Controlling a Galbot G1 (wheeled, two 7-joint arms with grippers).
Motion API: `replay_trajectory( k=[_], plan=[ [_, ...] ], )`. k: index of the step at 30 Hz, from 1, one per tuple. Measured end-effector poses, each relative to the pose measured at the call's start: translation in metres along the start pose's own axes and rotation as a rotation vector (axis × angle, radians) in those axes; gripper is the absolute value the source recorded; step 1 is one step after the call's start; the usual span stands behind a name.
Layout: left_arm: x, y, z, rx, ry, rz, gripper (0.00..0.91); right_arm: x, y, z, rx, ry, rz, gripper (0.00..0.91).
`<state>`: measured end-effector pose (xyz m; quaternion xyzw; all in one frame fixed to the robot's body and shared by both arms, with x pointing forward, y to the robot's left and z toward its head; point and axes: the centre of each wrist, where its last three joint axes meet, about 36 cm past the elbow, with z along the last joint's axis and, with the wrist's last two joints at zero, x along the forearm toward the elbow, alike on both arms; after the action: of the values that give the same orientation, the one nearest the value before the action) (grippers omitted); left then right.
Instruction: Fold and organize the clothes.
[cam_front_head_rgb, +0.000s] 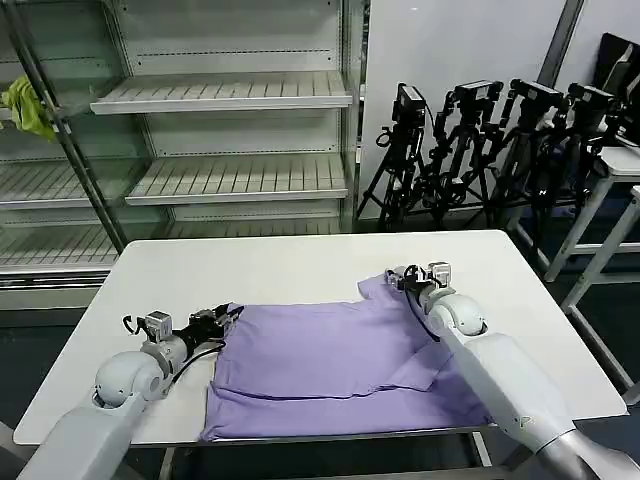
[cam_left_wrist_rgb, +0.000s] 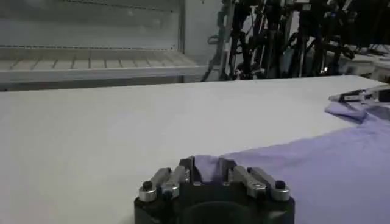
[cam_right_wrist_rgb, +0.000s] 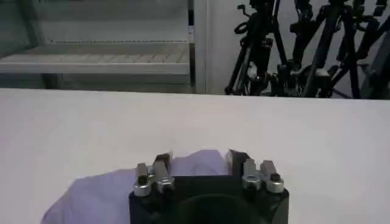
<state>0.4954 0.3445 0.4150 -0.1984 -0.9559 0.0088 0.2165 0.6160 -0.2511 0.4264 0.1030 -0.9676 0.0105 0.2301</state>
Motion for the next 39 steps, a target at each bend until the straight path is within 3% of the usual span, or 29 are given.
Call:
replay_trajectory(
  k=[8, 20, 39],
  plan=[
    [0.003, 0.001, 0.000, -0.004, -0.003, -0.001, 0.091, 0.004, -0.002, 0.004, -0.002, 0.000, 0.000, 0.121],
    [0.004, -0.002, 0.000, -0.006, -0.007, 0.003, 0.071, 0.008, -0.004, 0.008, 0.004, -0.006, 0.005, 0.000],
    [0.014, -0.002, -0.005, -0.015, -0.034, -0.002, 0.071, 0.024, -0.010, 0.008, 0.004, -0.046, 0.012, 0.000]
  ],
)
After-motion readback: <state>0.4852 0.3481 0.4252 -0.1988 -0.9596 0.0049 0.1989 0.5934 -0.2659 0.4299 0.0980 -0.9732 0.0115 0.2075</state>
